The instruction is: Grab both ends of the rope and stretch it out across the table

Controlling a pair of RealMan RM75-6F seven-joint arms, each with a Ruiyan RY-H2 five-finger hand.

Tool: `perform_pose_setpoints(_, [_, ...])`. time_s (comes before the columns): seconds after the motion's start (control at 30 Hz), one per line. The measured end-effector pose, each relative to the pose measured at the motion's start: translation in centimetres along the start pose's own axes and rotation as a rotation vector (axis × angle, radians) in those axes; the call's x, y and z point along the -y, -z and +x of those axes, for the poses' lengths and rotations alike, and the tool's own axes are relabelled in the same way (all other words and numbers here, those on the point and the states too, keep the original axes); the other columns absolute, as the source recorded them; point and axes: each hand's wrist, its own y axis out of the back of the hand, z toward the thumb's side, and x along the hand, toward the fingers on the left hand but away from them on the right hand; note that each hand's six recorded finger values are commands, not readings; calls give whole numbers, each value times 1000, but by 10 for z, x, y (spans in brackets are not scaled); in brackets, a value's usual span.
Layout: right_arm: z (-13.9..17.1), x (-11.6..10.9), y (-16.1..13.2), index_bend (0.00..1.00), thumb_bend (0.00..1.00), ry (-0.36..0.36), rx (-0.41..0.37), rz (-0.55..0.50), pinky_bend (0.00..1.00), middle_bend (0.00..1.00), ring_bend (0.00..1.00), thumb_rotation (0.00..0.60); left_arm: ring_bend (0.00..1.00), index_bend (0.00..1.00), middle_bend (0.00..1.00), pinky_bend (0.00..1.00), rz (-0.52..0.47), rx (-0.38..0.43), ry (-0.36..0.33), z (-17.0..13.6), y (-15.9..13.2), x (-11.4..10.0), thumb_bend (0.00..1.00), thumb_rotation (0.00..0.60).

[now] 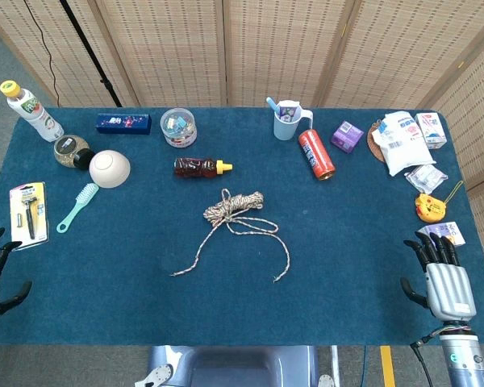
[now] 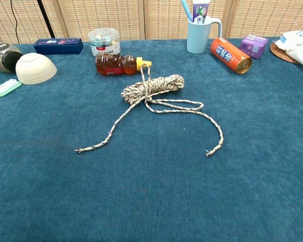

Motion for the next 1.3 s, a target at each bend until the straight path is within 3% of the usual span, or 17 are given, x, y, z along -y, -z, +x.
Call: perform_pose_setpoints(1.3, [-2,-1,1,207,359,-6,-10,-33,0,122,0,600,35,213,87,0,39,12,-13,5,-2,-8,220,600])
